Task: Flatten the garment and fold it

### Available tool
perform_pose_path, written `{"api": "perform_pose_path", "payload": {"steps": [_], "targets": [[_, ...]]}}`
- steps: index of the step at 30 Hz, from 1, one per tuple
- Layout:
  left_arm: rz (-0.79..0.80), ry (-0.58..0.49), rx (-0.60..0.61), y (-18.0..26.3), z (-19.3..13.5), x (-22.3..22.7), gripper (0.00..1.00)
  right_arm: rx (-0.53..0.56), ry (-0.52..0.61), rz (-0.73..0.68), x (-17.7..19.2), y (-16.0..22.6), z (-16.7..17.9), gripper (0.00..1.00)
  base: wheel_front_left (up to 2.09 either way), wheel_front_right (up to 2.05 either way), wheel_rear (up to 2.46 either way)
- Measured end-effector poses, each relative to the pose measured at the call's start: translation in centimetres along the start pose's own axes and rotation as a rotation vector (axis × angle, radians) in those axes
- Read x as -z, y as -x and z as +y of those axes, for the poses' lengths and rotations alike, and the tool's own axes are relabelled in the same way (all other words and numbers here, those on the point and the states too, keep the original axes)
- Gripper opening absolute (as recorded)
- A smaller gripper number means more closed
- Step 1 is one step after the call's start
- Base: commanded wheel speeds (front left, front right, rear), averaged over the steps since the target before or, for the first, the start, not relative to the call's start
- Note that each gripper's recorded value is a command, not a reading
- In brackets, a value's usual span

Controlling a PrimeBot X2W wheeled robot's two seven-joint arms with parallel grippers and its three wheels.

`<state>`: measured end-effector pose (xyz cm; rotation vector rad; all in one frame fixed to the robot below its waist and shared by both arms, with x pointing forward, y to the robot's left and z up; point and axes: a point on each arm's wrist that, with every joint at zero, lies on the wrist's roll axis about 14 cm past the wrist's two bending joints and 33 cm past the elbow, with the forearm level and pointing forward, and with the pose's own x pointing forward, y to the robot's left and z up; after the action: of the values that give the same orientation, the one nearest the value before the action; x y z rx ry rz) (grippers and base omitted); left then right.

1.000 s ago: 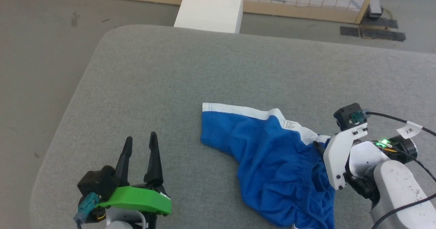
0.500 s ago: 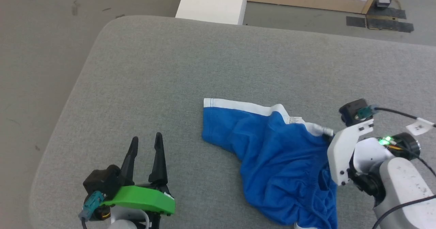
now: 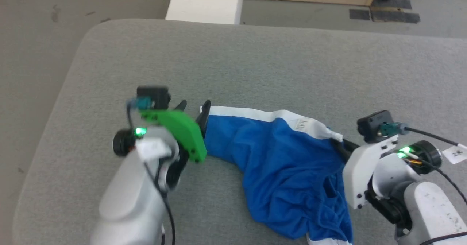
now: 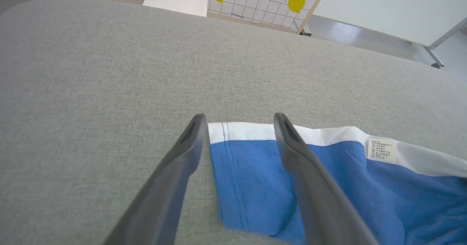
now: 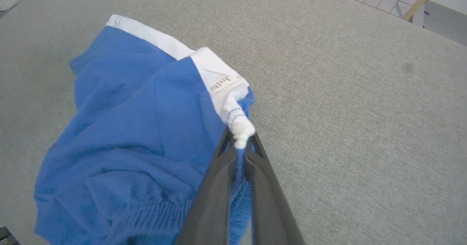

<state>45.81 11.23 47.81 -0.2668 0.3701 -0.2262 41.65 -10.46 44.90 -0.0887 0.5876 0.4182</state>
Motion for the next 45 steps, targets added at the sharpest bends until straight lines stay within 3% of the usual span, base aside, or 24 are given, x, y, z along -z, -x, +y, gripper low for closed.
{"api": "perform_pose_path", "payload": {"steps": [6,12,16,17,18,20,24,30,37,45], "targets": [[0.192,-0.114,-0.031,-3.6,0.6,1.3,1.00,-0.016,-0.018,0.006,0.8,0.1,0.3,0.00,0.00,0.00,0.00],[0.464,-0.172,-0.057,-4.4,1.5,8.1,1.00,-0.005,-0.043,0.032,2.2,-0.1,-0.5,0.00,0.00,0.00,0.00],[0.456,-0.193,-0.048,-5.6,1.4,8.0,1.00,0.001,-0.055,0.031,2.5,-0.4,-0.9,0.00,0.00,0.00,0.00],[0.451,-0.195,-0.044,-5.8,1.3,8.1,0.91,0.001,-0.056,0.032,2.5,-0.5,-0.9,0.00,0.00,0.00,0.00],[0.447,-0.196,-0.038,-5.9,1.2,8.2,0.38,0.000,-0.059,0.030,2.5,-0.6,-0.9,0.00,0.00,0.00,0.00],[0.444,-0.197,-0.033,-6.0,1.3,8.5,0.00,-0.003,-0.061,0.029,2.5,-0.7,-0.9,0.00,0.00,0.00,0.00],[0.421,-0.168,-0.005,-6.1,0.7,8.3,0.00,-0.008,-0.060,0.010,1.9,-0.7,-0.8,0.00,0.00,0.00,0.00],[0.274,-0.004,0.032,-6.9,-0.1,4.9,0.00,0.014,-0.081,-0.087,-1.4,-0.6,-2.4,0.00,0.00,0.00,0.00],[-0.089,-0.012,0.123,-10.0,-2.1,-9.0,0.00,0.009,-0.146,-0.323,-11.8,-0.4,-6.1,0.00,0.00,0.00,0.00],[-0.409,-0.160,0.154,-10.9,-4.0,-22.4,0.00,0.036,-0.131,-0.630,-26.0,0.8,-10.0,0.00,0.00,0.00,0.00]]}}
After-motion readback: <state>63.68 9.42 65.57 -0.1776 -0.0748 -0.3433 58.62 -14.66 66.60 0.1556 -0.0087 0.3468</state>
